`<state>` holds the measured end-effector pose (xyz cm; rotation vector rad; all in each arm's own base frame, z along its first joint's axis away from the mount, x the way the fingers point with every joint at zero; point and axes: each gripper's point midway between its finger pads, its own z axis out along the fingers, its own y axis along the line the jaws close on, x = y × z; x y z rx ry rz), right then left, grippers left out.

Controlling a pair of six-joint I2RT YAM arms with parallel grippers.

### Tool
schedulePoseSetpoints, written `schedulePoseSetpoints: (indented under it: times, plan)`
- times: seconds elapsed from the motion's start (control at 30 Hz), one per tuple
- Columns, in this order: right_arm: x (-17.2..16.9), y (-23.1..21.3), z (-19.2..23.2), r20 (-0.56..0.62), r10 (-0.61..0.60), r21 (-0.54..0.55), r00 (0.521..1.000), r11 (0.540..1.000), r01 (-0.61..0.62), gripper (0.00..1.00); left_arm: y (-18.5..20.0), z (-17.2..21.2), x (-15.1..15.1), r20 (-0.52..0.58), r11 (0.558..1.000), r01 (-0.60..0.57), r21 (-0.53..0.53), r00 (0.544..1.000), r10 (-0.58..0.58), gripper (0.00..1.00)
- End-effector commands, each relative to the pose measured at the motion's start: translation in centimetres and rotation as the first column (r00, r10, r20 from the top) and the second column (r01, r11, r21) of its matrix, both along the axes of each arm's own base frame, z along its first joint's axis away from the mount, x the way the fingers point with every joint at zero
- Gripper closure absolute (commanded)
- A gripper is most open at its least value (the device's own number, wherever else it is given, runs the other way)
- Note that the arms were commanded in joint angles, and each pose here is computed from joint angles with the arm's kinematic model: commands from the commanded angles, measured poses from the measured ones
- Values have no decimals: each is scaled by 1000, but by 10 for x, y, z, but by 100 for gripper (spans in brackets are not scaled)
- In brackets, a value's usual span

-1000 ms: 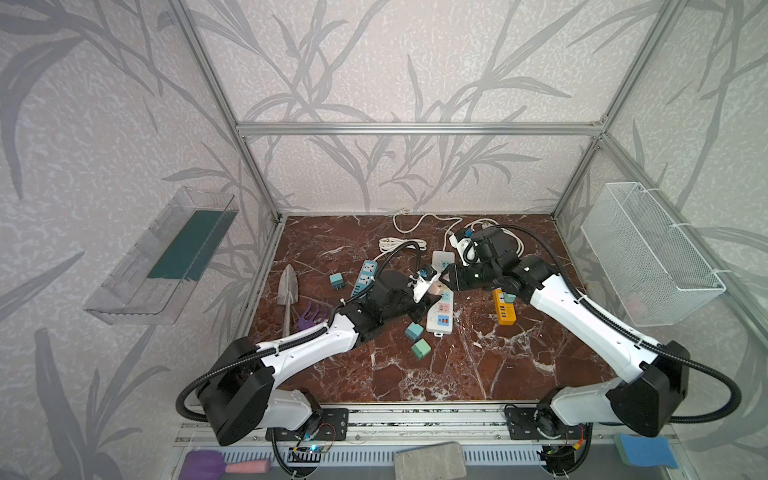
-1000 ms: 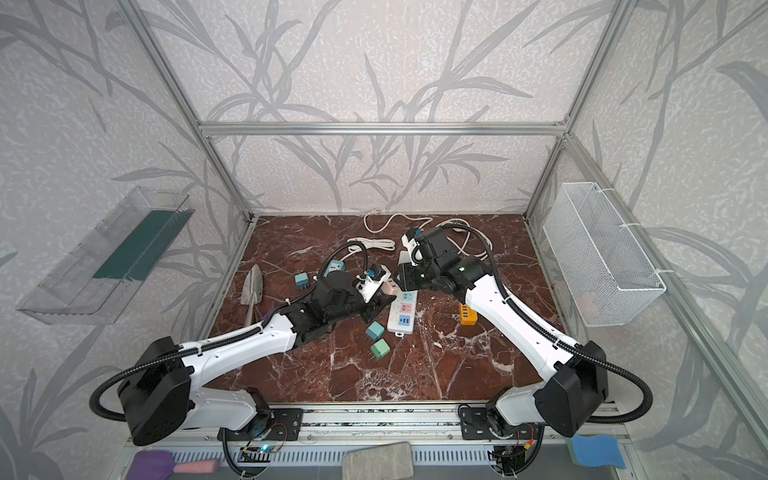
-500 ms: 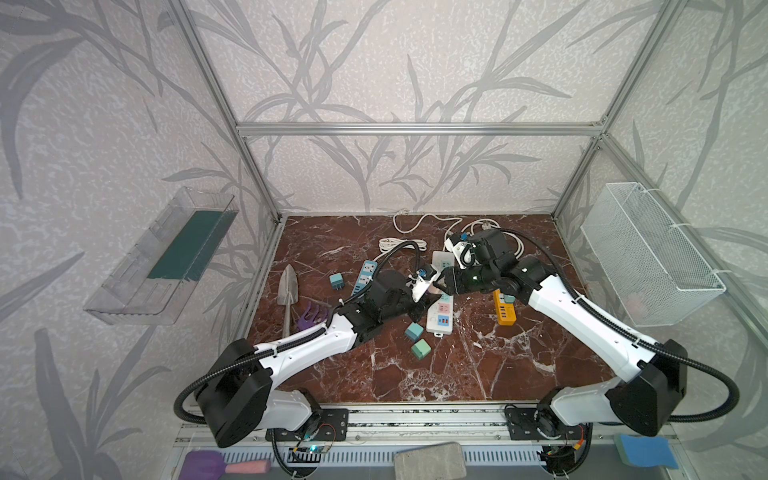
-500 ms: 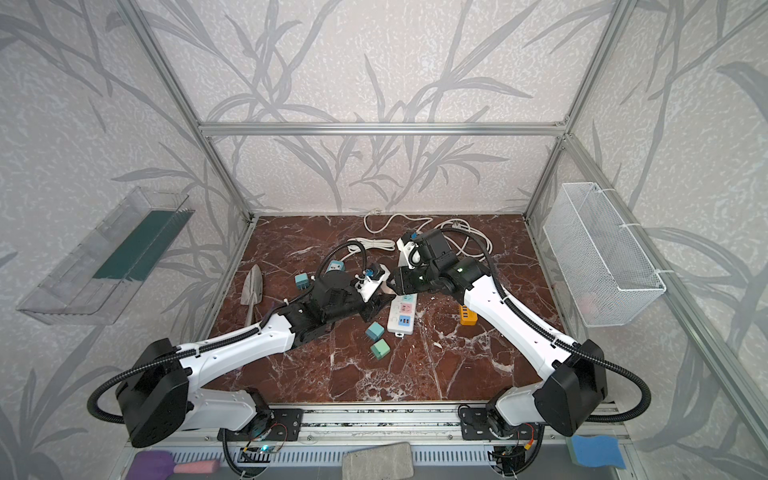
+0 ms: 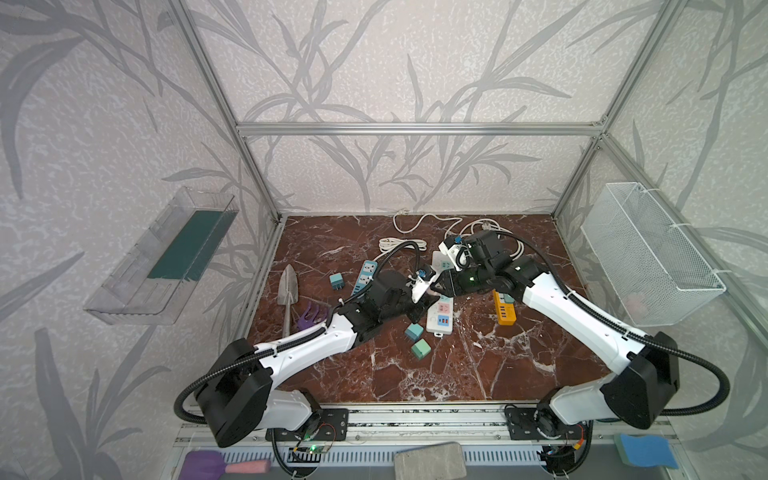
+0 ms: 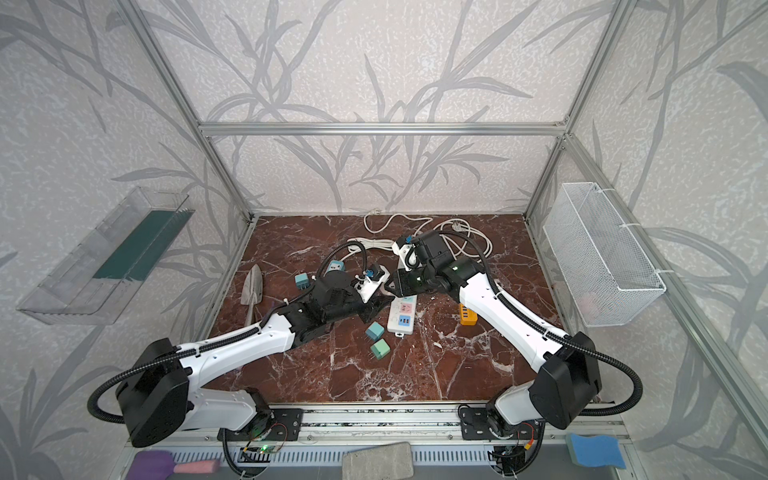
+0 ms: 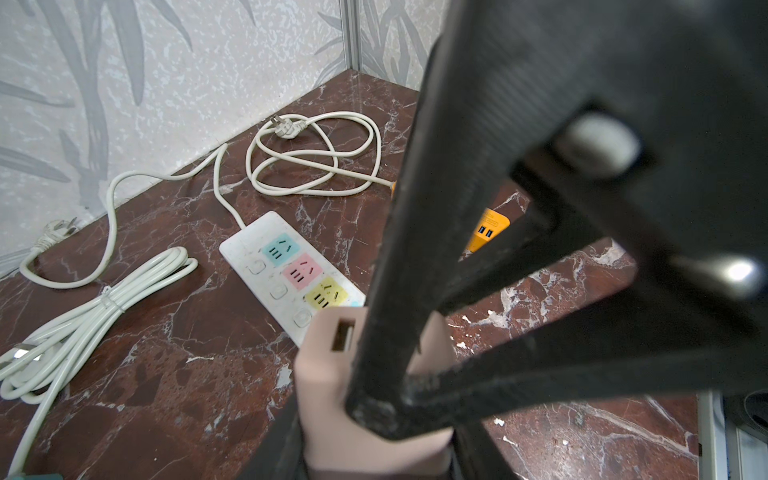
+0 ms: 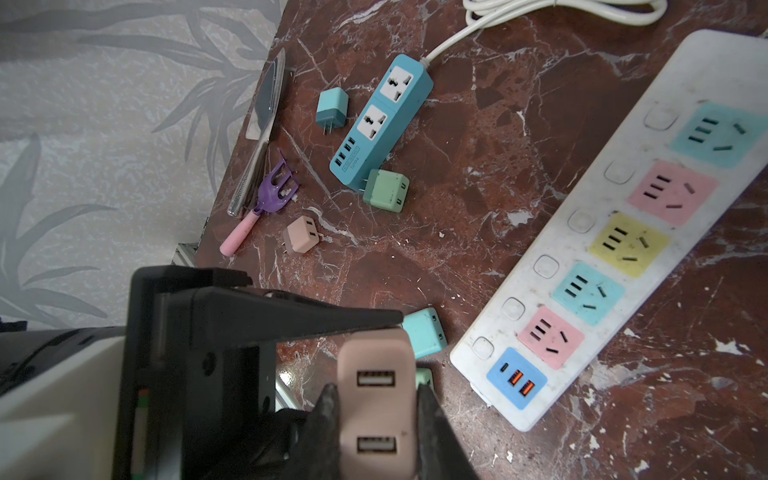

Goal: Insert the plug
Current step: 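Grasp the pink adapter with right gripper while left gripper releases and withdraws, then carry the pink adapter with right gripper above the white strip's end socket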

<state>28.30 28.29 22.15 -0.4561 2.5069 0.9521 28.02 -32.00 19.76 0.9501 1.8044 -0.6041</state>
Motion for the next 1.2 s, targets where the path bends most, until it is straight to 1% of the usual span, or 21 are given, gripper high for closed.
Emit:
schedulePoseSetpoints:
  times: [0.0, 0.07, 0.17, 0.2, 0.23, 0.3, 0.33, 0.4, 0.43, 0.47, 0.5, 0.53, 0.6, 0.67, 0.7, 0.73, 0.8, 0.83, 0.97, 1.1, 1.17]
  plan:
    - [-4, 9, 3, -33, 34, 19, 999, 999, -33, 65, -6, 28, 1, 80, 998, 13, -59, 997, -8, 100]
    - [-4, 10, 4, -33, 39, 20, 999, 999, -38, 65, -5, 30, 2, 81, 998, 4, -61, 997, 1, 97]
    - [-4, 9, 4, -27, 34, 18, 999, 999, -34, 67, -3, 30, 3, 87, 998, -5, -57, 996, 10, 96]
    - [-4, 9, 5, -28, 36, 18, 999, 999, -35, 71, -3, 31, 3, 87, 998, -5, -58, 996, 10, 95]
    - [-4, 8, 4, -27, 35, 14, 999, 999, -35, 79, -3, 31, 3, 87, 998, -5, -58, 996, 10, 93]
    - [-3, 6, 5, -18, 26, 4, 1000, 1000, -26, 91, -2, 31, 4, 86, 998, -12, -58, 996, 17, 88]
    - [-2, 3, 5, -10, 10, -3, 1000, 1000, -10, 99, -2, 31, 5, 87, 998, -16, -54, 996, 20, 84]
    - [2, 0, 8, 12, -21, -3, 1000, 1000, 21, 100, 0, 31, 6, 86, 998, -31, -48, 996, 35, 60]
    - [5, -3, 10, 30, -43, -9, 999, 999, 43, 100, 2, 35, 9, 91, 997, -54, -50, 994, 58, 43]
    - [10, -7, 11, 53, -76, -21, 996, 997, 77, 100, 7, 36, 13, 94, 995, -87, -48, 991, 91, 30]
    - [16, -13, 11, 76, -110, -41, 991, 993, 114, 100, 11, 39, 17, 103, 991, -124, -47, 986, 128, 23]
    - [24, -20, 10, 108, -155, -73, 982, 984, 164, 100, 18, 44, 24, 118, 982, -181, -53, 975, 186, 20]
    - [48, -44, 2, 188, -276, -167, 943, 937, 307, 100, 34, 52, 39, 142, 951, -304, -61, 940, 310, 19]
    - [72, -63, -11, 258, -362, -245, 895, 872, 424, 100, 56, 56, 55, 140, 886, -458, -70, 875, 463, 15]
    - [86, -70, -19, 293, -394, -269, 871, 841, 470, 100, 68, 55, 62, 130, 841, -537, -64, 831, 540, 13]
    - [98, -73, -25, 322, -416, -277, 851, 818, 505, 100, 79, 53, 67, 122, 796, -603, -50, 788, 604, 12]
    - [120, -74, -38, 357, -440, -283, 824, 790, 544, 100, 94, 41, 73, 98, 733, -681, 7, 730, 677, 10]
    - [131, -74, -47, 355, -450, -289, 819, 780, 554, 100, 98, 39, 74, 86, 712, -701, 31, 712, 697, 9]
    - [163, -69, -79, 314, -475, -316, 822, 764, 562, 100, 104, 31, 75, 34, 685, -721, 103, 691, 722, 8]
    - [181, -68, -96, 298, -499, -331, 814, 746, 578, 100, 103, 31, 74, -27, 693, -717, 78, 693, 720, 8]
    - [187, -70, -102, 292, -516, -326, 805, 738, 591, 100, 102, 33, 73, -34, 701, -710, 66, 701, 713, 8]
